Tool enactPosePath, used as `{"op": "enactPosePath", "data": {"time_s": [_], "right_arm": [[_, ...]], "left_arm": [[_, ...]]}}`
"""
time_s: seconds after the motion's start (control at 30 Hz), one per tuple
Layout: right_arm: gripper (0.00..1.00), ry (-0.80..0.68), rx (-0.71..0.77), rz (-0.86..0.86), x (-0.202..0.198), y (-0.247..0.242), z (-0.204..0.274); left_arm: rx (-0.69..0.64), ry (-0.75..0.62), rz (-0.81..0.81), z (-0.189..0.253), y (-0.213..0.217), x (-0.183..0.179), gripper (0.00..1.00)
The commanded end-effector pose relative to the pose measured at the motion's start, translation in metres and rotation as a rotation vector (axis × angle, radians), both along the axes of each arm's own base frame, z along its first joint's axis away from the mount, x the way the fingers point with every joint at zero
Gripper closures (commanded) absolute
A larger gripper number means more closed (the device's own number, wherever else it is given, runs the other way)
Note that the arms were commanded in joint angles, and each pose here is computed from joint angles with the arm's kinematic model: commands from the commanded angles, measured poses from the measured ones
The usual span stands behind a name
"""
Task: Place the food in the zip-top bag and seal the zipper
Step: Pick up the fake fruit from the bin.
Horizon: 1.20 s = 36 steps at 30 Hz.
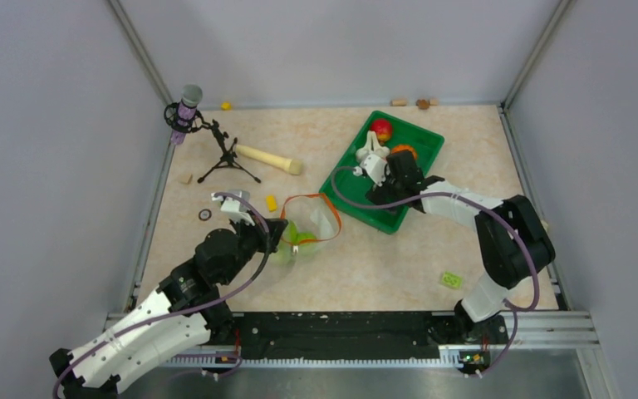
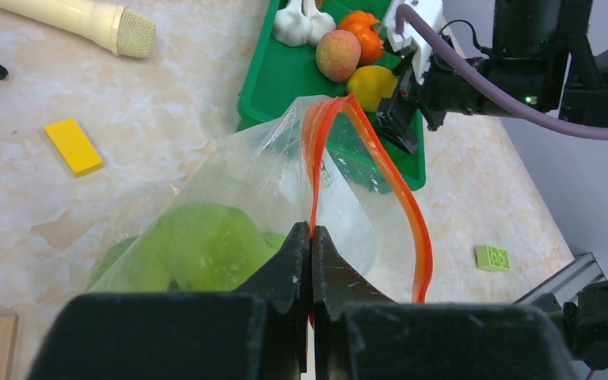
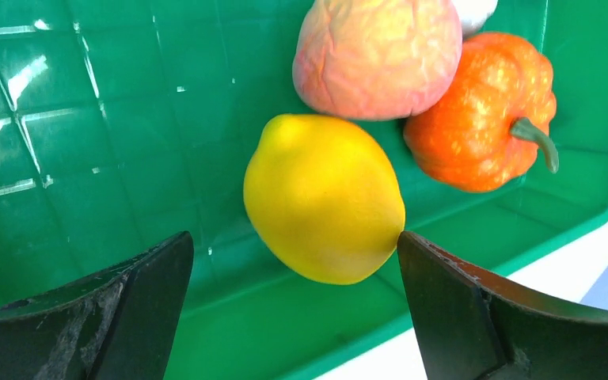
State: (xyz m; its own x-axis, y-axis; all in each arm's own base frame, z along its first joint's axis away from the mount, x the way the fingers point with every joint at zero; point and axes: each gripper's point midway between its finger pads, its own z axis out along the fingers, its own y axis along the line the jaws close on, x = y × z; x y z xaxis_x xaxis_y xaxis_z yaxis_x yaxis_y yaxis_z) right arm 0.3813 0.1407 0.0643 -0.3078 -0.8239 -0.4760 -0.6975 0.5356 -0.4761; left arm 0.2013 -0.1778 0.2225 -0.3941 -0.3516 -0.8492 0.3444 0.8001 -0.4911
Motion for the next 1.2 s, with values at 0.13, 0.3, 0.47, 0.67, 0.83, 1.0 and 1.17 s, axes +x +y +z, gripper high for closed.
{"op": "enactPosePath", "data": {"time_s": [0.13,0.3,0.47,0.67,0.83,1.0,1.17], "right_arm": [[0.02,-0.053,0.088,-0.07,0.037,0.01,0.003],[0.1,-0.051,0.122,-0.099,0.041,0.008,-0.004],[0.32,-0.04,0.166,-0.1,0.038,0.008,-0.001],[0.63,-0.074,0.217,-0.111,0.036,0.007,0.006],[0.73,-0.117,0.279,-0.084,0.032,0.013,0.026],[0.81,-0.141,0.375,-0.036,0.024,0.027,0.066],[0.82,-0.164,0.523,-0.046,0.005,0.039,0.121]], "left_arm": [[-0.036,-0.053,-0.027,0.015,-0.004,-0.001,1.0],[-0.039,-0.059,-0.029,0.016,-0.003,-0.002,1.0],[-0.043,-0.063,-0.024,0.018,-0.001,-0.003,1.0],[-0.045,-0.063,-0.026,0.019,-0.001,-0.003,1.0],[-0.049,-0.067,-0.022,0.02,0.0,-0.003,1.0],[-0.039,-0.067,-0.011,0.019,0.002,-0.002,1.0],[-0.048,-0.07,-0.01,0.021,0.003,-0.003,1.0]]}}
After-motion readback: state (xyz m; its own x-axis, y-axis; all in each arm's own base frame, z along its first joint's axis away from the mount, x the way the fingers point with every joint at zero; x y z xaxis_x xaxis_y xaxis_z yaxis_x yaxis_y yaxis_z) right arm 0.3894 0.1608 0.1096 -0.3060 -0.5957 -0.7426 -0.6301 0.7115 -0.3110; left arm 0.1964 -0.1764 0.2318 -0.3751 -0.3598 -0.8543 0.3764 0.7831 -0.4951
